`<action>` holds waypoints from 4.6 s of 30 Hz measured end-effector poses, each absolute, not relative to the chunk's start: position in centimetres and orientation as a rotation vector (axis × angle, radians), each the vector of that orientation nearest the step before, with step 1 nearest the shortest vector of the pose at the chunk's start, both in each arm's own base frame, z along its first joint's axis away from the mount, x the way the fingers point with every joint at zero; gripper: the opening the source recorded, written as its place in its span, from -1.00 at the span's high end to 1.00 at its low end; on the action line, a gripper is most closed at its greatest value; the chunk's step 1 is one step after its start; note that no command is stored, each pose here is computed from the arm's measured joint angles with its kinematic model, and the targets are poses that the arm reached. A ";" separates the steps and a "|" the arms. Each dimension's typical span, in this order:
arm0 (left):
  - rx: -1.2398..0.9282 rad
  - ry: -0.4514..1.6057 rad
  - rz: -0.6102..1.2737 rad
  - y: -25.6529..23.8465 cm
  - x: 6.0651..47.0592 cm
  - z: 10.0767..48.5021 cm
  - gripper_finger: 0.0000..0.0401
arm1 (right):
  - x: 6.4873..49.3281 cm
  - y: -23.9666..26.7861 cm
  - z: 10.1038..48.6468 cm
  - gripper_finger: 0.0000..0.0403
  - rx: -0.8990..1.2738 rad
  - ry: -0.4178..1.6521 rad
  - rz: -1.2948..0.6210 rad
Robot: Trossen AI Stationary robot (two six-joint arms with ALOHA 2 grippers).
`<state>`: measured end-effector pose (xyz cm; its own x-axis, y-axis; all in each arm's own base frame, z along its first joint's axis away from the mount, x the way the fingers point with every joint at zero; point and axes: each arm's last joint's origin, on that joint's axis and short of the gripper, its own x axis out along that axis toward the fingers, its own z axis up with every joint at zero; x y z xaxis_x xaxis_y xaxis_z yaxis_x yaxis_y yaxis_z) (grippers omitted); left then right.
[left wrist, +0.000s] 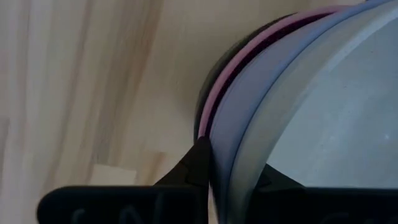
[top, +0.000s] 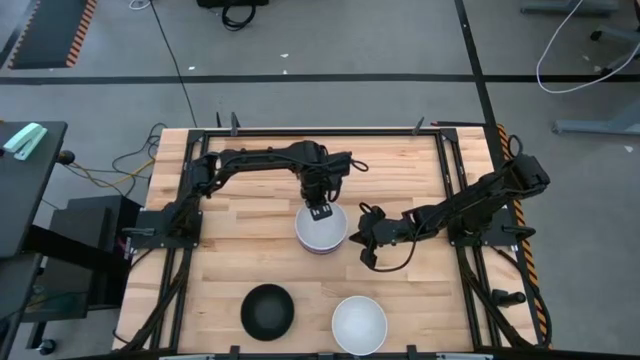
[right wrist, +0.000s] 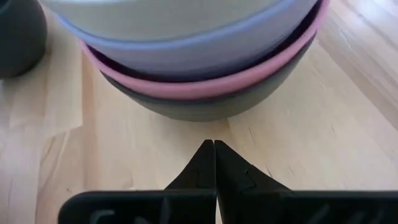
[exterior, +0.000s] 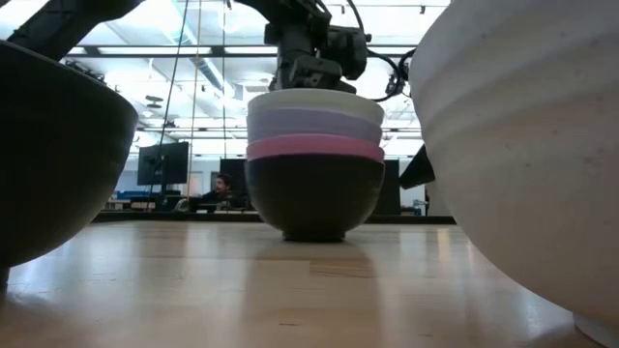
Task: Nest bowls inside each other
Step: Stack the left stacked bowls on top of the right stacked bowls, then stack the black bowl on top of the white bowl
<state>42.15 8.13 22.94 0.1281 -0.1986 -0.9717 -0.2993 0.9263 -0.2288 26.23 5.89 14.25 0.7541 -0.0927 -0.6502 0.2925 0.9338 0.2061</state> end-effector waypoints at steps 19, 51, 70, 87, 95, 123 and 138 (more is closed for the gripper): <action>-0.513 1.408 -0.021 10.1 42.4 22.1 0.79 | 26.1 5.8 14.2 1.00 0.302 0.699 -0.224; -0.578 1.409 -0.039 9.8 42.0 22.8 0.22 | 26.1 5.9 14.2 0.98 0.306 0.706 -0.214; -0.622 1.297 -0.046 10.5 40.0 27.5 0.19 | 26.0 5.9 14.1 0.97 0.302 0.713 -0.207; -0.445 1.460 0.236 7.4 34.8 32.7 0.19 | 25.4 6.2 14.2 0.94 0.293 0.762 -0.190; -0.372 1.476 0.280 3.9 34.1 33.6 0.23 | 24.4 7.2 16.3 0.94 0.286 0.701 -0.135; -0.484 1.447 0.252 -7.8 22.3 23.7 0.29 | 24.6 4.9 25.7 0.98 0.203 0.373 -0.112; -0.534 1.334 0.126 -12.8 21.4 22.8 0.26 | 32.2 0.8 25.5 0.98 0.164 0.528 -0.137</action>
